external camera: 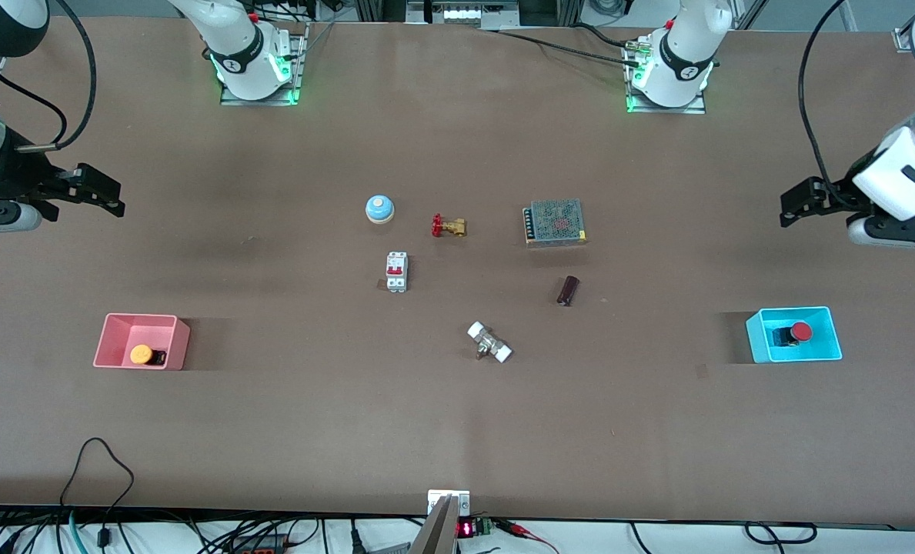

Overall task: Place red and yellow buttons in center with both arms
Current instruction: 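Move the right gripper to the pink bin while the left gripper reaches the cyan bin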

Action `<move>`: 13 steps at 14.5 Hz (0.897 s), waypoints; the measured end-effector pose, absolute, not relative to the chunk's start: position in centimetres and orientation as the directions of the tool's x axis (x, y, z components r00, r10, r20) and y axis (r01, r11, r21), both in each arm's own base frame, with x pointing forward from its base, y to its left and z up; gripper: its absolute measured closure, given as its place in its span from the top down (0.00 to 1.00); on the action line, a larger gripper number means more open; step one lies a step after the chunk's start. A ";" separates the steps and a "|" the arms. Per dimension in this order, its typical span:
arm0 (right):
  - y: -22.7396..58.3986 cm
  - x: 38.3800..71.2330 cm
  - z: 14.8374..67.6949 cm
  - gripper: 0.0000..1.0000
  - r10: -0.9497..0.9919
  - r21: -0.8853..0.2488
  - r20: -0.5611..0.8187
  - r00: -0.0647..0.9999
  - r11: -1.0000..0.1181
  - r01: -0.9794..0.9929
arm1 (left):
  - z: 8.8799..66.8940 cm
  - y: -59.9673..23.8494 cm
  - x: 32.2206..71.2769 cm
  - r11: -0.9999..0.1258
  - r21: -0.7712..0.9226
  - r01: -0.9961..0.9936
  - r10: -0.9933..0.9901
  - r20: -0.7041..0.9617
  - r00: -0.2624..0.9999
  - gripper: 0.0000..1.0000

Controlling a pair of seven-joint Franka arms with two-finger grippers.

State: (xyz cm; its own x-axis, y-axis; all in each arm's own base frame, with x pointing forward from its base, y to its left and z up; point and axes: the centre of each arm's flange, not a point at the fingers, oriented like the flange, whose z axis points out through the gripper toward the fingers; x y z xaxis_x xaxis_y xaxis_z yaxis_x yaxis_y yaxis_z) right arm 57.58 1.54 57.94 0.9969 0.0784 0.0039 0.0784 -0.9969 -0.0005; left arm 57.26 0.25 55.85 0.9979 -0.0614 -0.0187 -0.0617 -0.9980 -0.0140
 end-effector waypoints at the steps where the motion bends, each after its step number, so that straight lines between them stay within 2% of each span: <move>1: 1.5 57.6 57.9 1.00 0.078 -0.001 0.003 0.997 -0.997 0.078 | 55.8 0.4 57.3 -0.998 -0.014 -0.059 -0.059 -0.020 0.998 1.00; 7: 1.4 58.0 57.3 1.00 0.071 -0.001 -0.001 0.998 -0.998 0.071 | 55.5 0.5 57.3 -0.998 -0.014 -0.058 -0.058 -0.026 0.998 1.00; 11: 0.7 59.7 53.4 1.00 0.060 -0.006 -0.040 0.997 -0.998 0.060 | 54.8 0.9 58.0 -0.999 -0.013 -0.051 -0.050 -0.036 0.998 1.00; 13: -0.1 60.8 51.2 1.00 0.048 -0.006 -0.047 0.998 -0.999 0.048 | 54.1 2.3 59.7 -1.000 -0.012 -0.027 -0.027 -0.037 0.999 1.00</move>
